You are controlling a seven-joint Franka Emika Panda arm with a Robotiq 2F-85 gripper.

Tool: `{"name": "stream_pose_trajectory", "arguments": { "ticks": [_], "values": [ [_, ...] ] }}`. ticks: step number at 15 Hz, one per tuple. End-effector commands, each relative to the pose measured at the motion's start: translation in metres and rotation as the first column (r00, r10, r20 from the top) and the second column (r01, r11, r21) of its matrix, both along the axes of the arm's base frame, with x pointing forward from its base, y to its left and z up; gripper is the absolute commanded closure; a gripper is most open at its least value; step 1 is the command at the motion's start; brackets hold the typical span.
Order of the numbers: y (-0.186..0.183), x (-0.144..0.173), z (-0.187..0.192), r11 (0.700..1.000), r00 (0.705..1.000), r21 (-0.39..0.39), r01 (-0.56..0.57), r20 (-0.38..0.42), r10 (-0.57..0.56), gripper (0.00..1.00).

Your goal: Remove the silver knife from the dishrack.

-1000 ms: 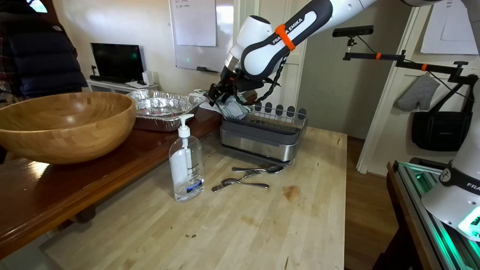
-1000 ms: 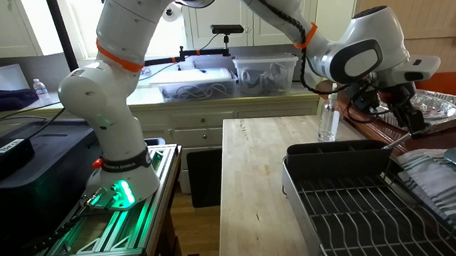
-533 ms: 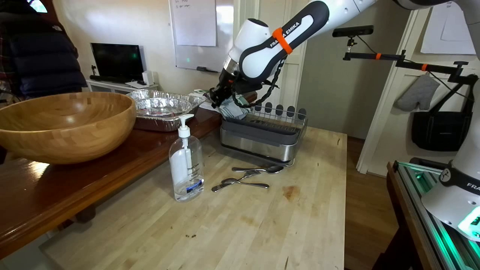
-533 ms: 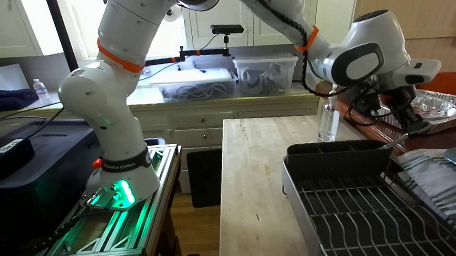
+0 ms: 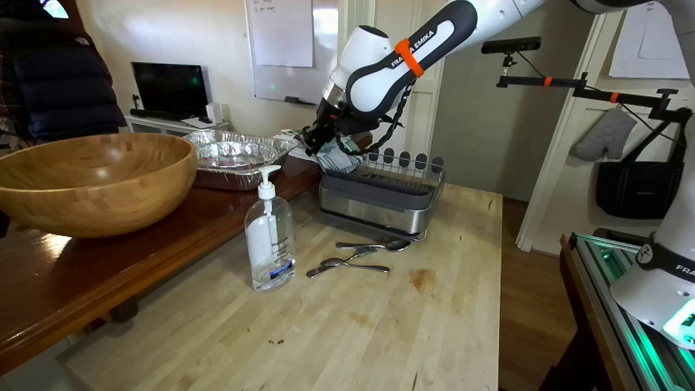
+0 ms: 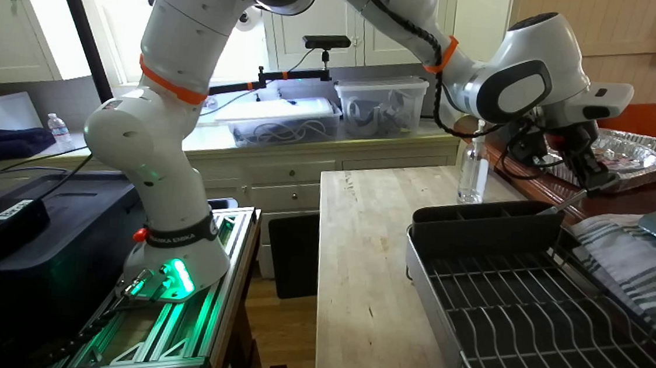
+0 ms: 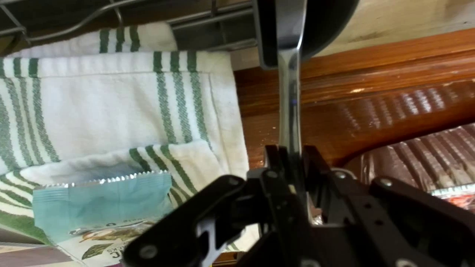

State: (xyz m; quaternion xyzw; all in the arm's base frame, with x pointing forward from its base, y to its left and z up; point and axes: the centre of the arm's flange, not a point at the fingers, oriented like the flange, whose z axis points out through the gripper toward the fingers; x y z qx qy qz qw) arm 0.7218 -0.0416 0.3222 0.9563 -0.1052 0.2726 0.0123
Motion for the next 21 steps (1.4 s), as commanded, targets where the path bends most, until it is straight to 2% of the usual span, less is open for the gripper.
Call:
{"name": "stream_pose_trajectory", "arguments": {
  "ticks": [1, 10, 21],
  "values": [
    [0.009, -0.015, 0.019, 1.000, 1.000, 0.015, -0.003, 0.023, 0.003, 0.95],
    [0.019, -0.047, 0.083, 1.000, 0.995, 0.000, -0.012, 0.097, 0.012, 0.95],
    [0.060, -0.094, 0.138, 0.992, 0.986, -0.076, -0.105, 0.120, 0.114, 0.95]
  ]
}}
